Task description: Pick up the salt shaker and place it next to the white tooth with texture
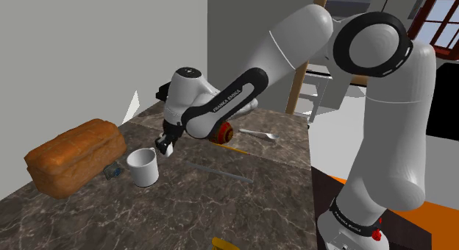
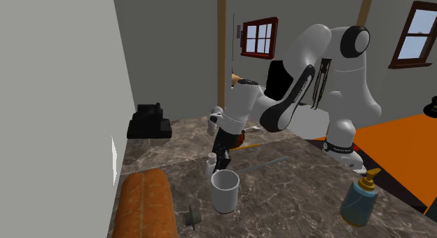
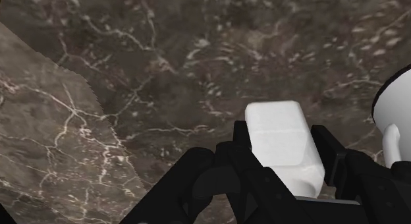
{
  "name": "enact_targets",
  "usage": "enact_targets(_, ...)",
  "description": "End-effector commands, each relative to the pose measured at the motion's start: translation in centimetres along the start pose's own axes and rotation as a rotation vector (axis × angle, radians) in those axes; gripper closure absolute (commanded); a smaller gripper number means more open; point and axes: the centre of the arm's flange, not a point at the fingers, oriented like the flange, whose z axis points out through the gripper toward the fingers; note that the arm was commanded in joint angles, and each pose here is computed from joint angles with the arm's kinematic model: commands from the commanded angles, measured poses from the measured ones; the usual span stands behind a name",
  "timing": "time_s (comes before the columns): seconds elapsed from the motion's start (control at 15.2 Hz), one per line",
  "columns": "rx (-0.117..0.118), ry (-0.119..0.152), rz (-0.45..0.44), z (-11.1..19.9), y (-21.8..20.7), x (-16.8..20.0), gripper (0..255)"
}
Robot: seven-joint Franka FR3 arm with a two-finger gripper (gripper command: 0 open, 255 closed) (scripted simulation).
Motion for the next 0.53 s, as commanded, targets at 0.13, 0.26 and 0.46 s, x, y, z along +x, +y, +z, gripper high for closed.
enact_targets(0.13,0.000,0.000,0.000,-1.9,-0.1,0.8,255)
enact_targets(0.26,0.000,0.000,0.000,-2.9,-0.1,1.1,255)
enact_targets(0.46,0.000,0.000,0.000,-4.4,-0.1,1.7,255)
